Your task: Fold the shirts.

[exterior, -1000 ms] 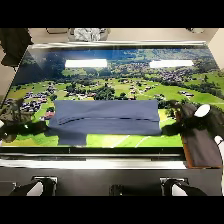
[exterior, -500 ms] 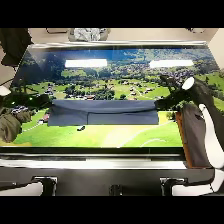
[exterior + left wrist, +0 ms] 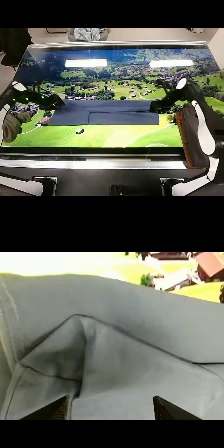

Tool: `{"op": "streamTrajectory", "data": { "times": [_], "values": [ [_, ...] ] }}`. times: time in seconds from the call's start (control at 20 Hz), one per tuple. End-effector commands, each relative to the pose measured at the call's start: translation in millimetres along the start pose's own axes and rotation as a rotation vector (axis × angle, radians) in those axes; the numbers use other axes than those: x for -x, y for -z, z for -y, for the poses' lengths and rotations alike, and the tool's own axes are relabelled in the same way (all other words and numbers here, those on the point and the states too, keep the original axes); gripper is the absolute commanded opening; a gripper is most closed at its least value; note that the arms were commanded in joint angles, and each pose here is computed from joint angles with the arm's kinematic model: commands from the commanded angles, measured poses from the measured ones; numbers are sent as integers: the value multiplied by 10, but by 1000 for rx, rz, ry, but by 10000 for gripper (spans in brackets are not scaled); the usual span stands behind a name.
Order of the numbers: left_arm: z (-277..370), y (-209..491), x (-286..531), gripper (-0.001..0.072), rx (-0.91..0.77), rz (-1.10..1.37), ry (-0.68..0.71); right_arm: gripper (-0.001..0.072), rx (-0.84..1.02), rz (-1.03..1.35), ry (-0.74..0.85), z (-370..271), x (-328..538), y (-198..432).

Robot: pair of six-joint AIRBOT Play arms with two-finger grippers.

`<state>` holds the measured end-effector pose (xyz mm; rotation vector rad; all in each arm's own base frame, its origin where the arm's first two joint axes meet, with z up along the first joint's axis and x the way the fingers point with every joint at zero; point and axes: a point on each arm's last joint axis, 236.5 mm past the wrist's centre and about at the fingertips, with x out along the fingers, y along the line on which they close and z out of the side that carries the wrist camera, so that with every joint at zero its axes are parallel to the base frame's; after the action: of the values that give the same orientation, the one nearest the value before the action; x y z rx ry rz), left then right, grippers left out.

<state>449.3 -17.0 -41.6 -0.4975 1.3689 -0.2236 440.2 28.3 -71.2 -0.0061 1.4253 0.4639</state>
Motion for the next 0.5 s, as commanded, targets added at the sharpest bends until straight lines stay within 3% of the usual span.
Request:
{"op": "streamTrajectory", "data": {
  "times": [0.0,0.2,0.45],
  "values": [
    [37,-53,283,610,-3,11,8,704,12,-34,-40,154,289,237],
    [334,-88,683,609,-70,104,12,703,-235,67,-224,259,247,319],
    [930,52,869,608,-206,142,34,686,-324,67,-329,-8,-243,258]
  ]
}}
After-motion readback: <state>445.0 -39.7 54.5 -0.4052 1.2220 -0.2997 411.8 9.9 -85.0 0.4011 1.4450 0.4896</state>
